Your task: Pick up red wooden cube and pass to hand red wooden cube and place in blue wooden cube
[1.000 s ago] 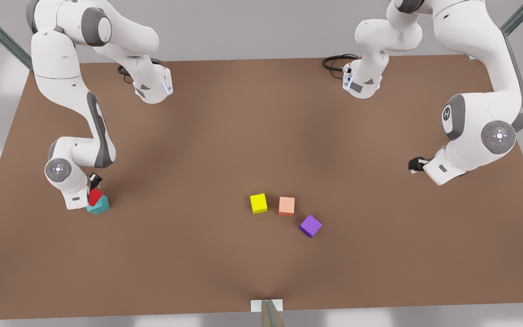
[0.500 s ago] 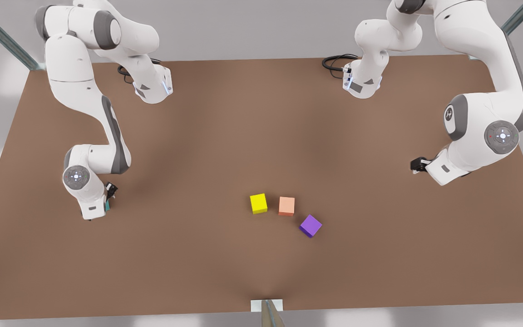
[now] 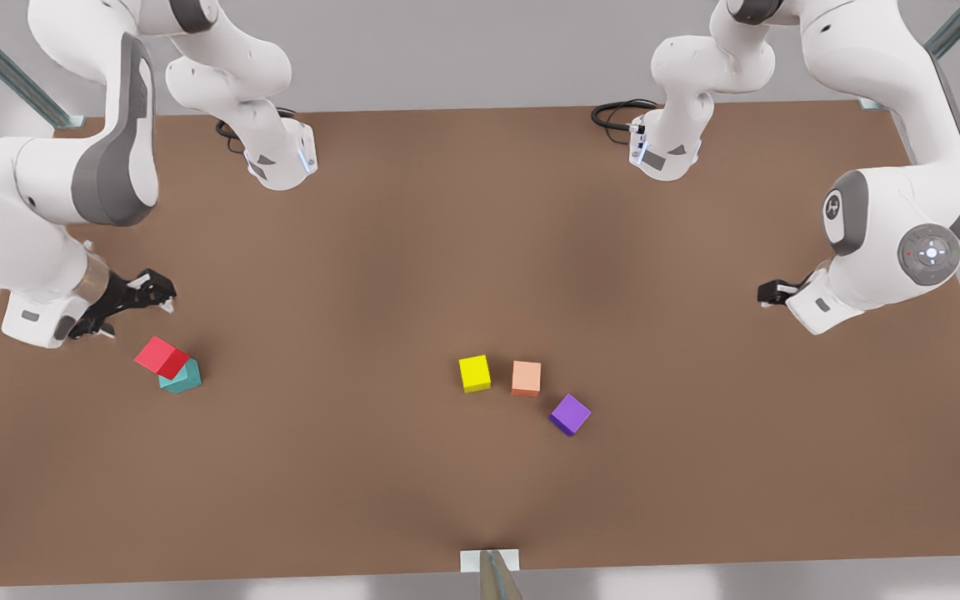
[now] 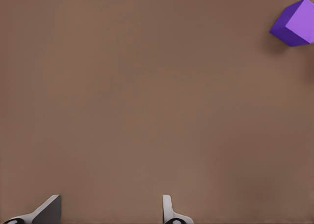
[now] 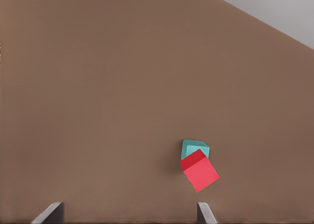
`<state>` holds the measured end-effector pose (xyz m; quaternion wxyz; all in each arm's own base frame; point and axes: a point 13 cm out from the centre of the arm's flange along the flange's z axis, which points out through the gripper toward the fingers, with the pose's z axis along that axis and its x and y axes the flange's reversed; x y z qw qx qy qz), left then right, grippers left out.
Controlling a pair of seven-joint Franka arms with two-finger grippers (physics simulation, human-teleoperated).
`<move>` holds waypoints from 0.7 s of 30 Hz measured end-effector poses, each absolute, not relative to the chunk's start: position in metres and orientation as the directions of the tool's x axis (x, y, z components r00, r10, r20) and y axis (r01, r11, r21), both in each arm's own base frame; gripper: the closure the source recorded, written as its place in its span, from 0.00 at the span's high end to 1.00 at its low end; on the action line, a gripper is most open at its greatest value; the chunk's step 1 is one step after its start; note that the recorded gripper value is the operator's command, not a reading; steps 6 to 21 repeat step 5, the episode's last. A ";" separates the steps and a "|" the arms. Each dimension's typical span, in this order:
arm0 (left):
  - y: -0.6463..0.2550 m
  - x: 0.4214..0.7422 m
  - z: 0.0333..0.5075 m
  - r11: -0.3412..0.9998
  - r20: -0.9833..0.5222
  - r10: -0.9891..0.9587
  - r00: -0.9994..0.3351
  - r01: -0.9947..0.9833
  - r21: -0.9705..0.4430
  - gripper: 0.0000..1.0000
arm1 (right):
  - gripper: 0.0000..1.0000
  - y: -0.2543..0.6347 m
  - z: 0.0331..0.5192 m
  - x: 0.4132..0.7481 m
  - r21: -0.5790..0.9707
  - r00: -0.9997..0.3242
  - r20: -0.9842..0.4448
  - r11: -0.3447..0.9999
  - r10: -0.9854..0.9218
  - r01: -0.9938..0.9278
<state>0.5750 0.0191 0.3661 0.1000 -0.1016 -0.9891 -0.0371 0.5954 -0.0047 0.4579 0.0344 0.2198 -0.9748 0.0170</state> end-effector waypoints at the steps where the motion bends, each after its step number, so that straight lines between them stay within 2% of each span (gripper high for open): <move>1: 0.018 0.575 0.366 0.976 0.206 0.195 -0.959 0.210 0.053 1.00 | 1.00 -0.007 0.458 0.590 -0.009 -0.912 0.090 0.916 -0.399 -0.401; 5: 0.018 0.574 0.367 0.976 0.207 0.197 -0.958 0.212 0.053 1.00 | 1.00 -0.010 0.456 0.575 0.014 -0.943 0.137 0.952 -0.304 -0.305; 21: 0.018 0.574 0.367 0.976 0.207 0.197 -0.958 0.212 0.053 1.00 | 1.00 -0.010 0.456 0.575 0.014 -0.943 0.137 0.952 -0.304 -0.305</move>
